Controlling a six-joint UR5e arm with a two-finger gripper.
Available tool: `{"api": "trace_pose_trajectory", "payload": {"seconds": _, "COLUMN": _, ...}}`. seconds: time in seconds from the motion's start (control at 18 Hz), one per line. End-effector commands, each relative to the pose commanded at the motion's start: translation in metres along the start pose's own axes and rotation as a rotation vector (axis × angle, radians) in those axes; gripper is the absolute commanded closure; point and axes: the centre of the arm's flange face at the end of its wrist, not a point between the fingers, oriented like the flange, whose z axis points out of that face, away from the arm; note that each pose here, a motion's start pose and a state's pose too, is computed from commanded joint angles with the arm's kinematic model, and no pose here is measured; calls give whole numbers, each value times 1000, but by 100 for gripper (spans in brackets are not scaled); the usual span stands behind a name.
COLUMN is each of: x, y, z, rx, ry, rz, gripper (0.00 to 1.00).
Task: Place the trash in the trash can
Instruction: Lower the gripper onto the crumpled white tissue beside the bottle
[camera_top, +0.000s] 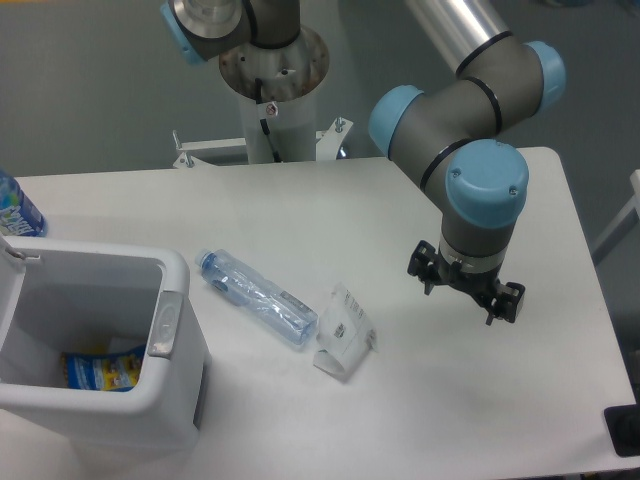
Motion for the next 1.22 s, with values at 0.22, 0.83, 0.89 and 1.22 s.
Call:
{"api": "trace_pose_trajectory", "payload": {"seconds": 0.22, "x": 5, "y": -4, "z": -2, "rx": 5, "ry": 2, "rz": -18, "gripper": 0}}
{"api": "trace_pose_trajectory", "payload": {"seconds": 0.83, "x": 76, "y": -61, "z": 26, "rx": 83, "ry": -57, "rz": -263, "gripper": 0}}
{"api": "trace_pose_trajectory", "payload": {"seconds": 0.89, "x": 82, "y": -61, "z": 27, "rx": 86, "ry": -57, "rz": -259, "gripper": 0}}
{"api": "trace_pose_trajectory", "payload": {"seconds": 1.22, "x": 130, "y": -70, "z": 50, "rx": 53, "ry": -5, "rz": -233, "gripper": 0}}
